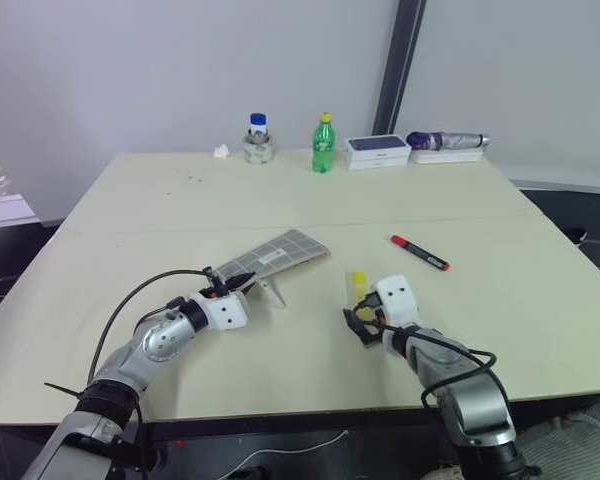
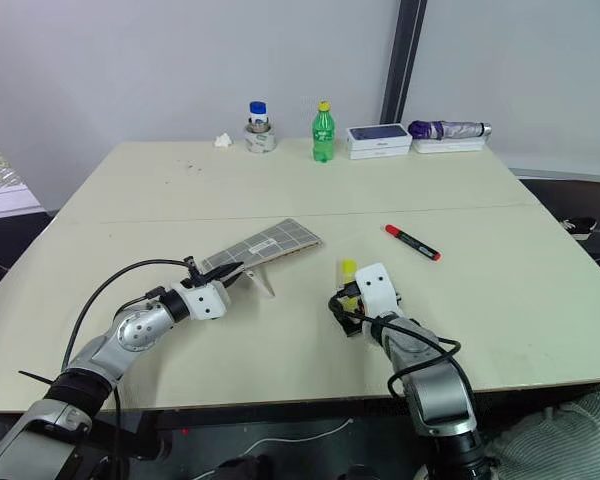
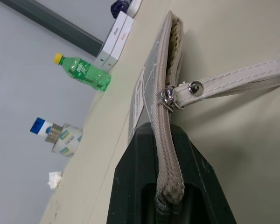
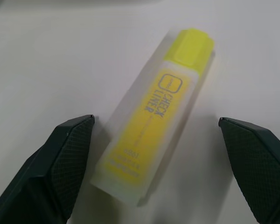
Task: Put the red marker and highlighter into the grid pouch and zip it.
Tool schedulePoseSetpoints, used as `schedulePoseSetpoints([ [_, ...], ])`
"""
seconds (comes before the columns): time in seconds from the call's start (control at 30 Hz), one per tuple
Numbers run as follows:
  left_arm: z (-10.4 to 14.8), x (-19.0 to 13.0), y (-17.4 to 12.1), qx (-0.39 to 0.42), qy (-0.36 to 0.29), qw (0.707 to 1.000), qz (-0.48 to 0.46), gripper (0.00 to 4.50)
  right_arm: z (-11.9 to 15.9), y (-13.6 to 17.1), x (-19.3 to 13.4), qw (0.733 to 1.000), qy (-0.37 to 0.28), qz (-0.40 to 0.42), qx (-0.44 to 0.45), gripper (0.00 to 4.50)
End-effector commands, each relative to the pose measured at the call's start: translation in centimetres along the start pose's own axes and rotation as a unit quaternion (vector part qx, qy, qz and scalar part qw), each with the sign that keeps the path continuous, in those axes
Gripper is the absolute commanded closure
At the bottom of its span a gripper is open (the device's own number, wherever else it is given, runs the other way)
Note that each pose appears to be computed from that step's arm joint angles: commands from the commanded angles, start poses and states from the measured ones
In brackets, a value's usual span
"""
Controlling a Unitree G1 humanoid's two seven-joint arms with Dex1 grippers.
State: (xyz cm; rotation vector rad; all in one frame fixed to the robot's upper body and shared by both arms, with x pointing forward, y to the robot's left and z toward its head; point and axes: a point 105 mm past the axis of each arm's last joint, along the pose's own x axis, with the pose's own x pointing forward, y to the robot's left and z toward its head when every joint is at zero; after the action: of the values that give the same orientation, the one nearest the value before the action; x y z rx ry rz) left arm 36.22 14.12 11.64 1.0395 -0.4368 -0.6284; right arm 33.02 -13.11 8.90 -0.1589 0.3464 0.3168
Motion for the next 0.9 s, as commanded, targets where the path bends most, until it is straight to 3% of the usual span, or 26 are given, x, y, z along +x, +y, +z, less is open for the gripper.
schedulePoseSetpoints([
  [0.03,0.4,0.1,0.4,0.009,-0.007,1.000,0.006,4.50,-1.4,0.3,0.2,0.999,0.032,0.010,0.009,0.83],
  [0.17,0.4,0.0,0.4,0.009,-0.006,1.000,0.007,4.50,-0.2,-0.9,0.7,1.000,0.016,-0.008,-0.018,2.95],
  [0.23,0.4,0.0,0.4,0.009,-0.006,1.000,0.007,4.50,0.3,-1.4,0.9,0.999,0.010,-0.012,-0.040,3.62],
  [0.37,0.6,0.1,0.3,0.009,-0.008,1.000,0.006,4.50,2.0,-1.9,1.0,0.998,-0.029,0.005,-0.062,3.59],
  [0.5,0.5,0.1,0.3,0.007,-0.007,1.000,0.007,4.50,4.2,-0.1,-0.1,0.988,-0.085,0.092,-0.092,3.59],
  [0.9,1.9,1.0,-0.1,0.002,-0.031,1.000,0.002,4.50,4.5,3.0,1.3,0.979,-0.092,0.144,-0.112,3.59],
])
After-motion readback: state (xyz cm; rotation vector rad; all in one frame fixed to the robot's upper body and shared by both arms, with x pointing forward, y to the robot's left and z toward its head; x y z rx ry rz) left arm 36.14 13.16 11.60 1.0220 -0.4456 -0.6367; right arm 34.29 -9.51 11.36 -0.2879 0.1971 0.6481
